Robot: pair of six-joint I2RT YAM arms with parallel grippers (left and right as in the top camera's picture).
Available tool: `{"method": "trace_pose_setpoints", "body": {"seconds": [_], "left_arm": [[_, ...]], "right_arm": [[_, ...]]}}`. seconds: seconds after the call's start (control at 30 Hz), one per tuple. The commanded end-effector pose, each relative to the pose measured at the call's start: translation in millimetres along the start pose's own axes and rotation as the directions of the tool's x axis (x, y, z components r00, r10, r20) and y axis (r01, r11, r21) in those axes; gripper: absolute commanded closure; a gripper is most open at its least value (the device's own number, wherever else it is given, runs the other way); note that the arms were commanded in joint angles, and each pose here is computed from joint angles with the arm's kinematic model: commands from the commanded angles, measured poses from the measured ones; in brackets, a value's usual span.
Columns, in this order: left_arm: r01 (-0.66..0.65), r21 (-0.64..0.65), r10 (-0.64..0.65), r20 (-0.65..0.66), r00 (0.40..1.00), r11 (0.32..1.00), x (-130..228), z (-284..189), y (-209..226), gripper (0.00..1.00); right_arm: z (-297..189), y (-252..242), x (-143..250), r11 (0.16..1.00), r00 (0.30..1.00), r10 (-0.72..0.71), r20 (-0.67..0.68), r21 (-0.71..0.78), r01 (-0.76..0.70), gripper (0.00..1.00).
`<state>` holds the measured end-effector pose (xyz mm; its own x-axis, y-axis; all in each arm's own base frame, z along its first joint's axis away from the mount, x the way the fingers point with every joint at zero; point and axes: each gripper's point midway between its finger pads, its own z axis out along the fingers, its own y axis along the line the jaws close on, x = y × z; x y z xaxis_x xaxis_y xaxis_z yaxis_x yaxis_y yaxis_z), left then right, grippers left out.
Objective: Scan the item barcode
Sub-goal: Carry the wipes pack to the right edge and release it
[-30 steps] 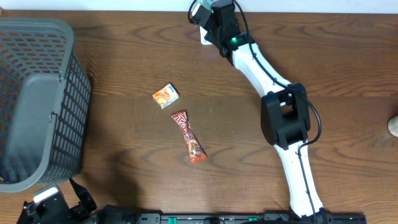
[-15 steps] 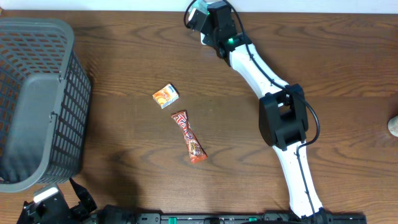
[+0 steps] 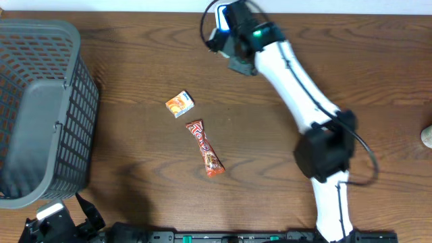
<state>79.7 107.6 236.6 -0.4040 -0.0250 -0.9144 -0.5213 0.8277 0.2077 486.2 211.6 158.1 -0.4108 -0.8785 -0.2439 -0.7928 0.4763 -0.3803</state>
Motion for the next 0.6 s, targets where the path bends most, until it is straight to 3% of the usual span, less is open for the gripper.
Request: {"method": "trace_pose_setpoints", "body": {"seconds": [0.0,0.17,0.3,0.37,0.57], "left_arm": [[-0.006,-0.008,0.006,0.006,1.000,1.000,0.0,-0.9,2.1,0.02],[-0.006,-0.008,0.006,0.006,1.000,1.000,-0.1,-0.9,2.2,0.02],[-0.006,-0.008,0.006,0.006,1.000,1.000,0.0,-0.9,2.1,0.02],[-0.006,-0.008,0.006,0.006,1.000,1.000,0.0,-0.9,2.1,0.02],[-0.006,-0.008,0.006,0.006,1.000,1.000,0.0,-0.9,2.1,0.02]], "right_arm": [[-49.5,-21.5,21.1,0.965,0.966,0.258,0.003,0.043,-0.258,0.99],[-68.8,-27.6,91.4,0.834,0.816,0.551,-0.175,0.104,-0.542,0.99],[-82.4,-29.3,173.2,0.669,0.569,0.739,-0.361,0.289,-0.685,0.99],[-91.3,-41.1,217.5,0.564,0.423,0.823,-0.378,0.458,-0.688,0.99],[-92.8,-60.9,306.6,0.404,0.211,0.913,-0.348,0.716,-0.569,0.99]]}}
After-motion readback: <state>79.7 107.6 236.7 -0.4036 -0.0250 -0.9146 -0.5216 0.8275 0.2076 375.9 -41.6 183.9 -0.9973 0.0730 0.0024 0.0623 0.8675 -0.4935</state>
